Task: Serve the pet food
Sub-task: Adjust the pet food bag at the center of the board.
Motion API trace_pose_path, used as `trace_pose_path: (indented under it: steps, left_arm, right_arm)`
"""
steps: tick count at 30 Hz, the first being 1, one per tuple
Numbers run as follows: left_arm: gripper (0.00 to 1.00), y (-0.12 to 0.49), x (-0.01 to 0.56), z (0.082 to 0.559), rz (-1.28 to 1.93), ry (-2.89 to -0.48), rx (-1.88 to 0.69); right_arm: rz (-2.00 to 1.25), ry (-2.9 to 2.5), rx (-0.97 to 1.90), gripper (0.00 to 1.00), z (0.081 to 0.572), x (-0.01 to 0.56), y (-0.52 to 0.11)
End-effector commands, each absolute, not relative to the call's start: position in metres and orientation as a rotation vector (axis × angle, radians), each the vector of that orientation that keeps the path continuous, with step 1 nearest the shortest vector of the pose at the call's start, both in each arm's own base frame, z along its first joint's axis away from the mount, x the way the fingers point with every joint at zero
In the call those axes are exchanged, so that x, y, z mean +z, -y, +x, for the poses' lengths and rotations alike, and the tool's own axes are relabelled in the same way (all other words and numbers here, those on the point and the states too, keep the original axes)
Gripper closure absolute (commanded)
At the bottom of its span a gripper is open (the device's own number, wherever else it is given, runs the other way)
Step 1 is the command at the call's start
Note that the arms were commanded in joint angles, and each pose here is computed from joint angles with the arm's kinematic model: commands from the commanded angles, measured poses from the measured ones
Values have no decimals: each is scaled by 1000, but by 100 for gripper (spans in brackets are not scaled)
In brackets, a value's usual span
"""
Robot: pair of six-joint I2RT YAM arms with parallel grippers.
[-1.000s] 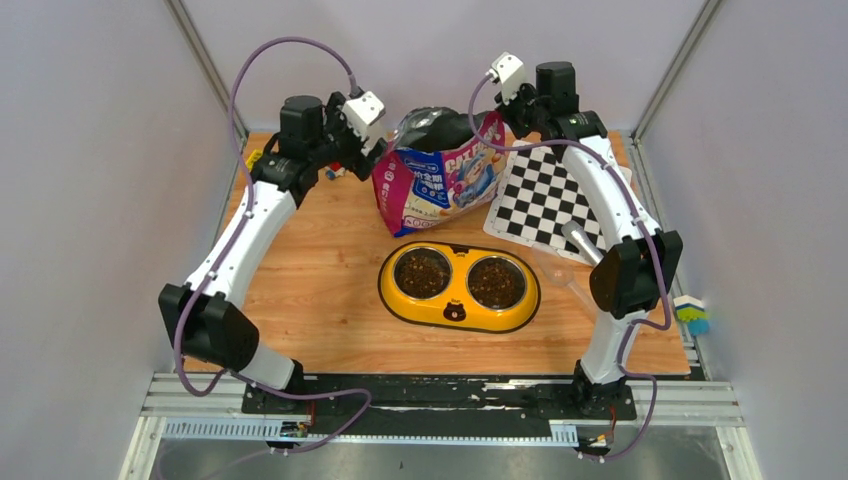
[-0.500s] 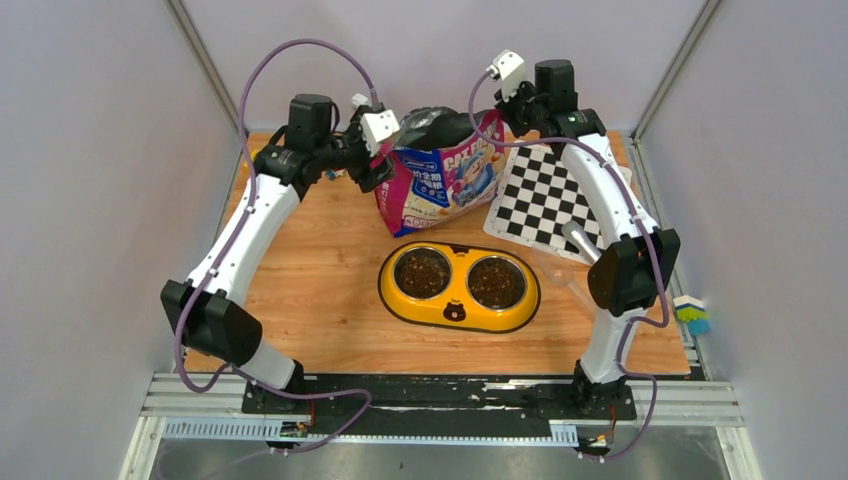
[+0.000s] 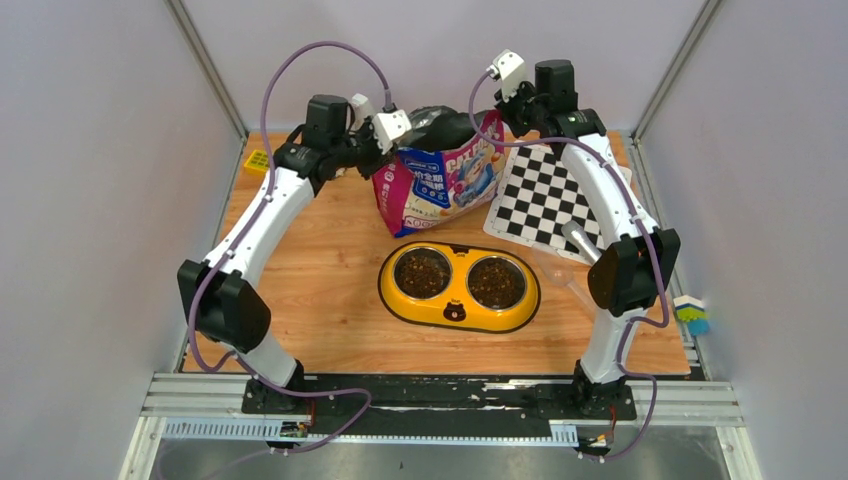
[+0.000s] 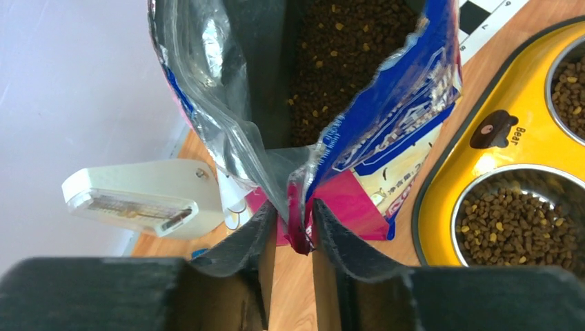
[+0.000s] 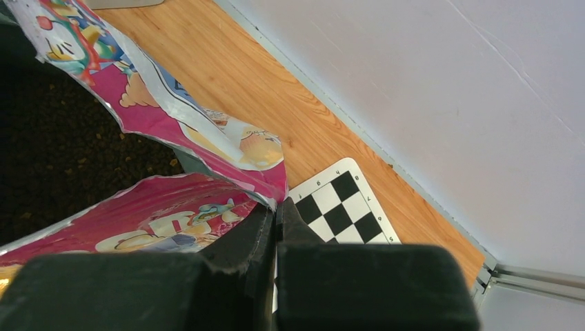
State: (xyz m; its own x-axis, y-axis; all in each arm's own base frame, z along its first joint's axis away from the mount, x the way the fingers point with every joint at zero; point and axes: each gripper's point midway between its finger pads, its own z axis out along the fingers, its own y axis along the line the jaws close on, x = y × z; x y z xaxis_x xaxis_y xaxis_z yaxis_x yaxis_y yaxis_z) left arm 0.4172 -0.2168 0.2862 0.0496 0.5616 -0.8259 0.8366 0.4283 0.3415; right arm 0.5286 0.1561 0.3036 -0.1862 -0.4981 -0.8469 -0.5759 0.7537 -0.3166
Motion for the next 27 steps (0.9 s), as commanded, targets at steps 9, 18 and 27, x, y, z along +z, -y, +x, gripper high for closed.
trace_pose_path:
  steps: [9,18,27]
  left_arm:
    - [100,219,333,427,1184,-1599,-209]
    - [100,195,438,425,984,-1516,-86]
    - [100,173,472,431,872,-1491,46]
  right_arm:
    - [-777,-1553,5,100,531,402,-152]
    - [-736,-1502,-64,100,530,427,-142]
    - [-643,-1387,-105,100,522,462,-133]
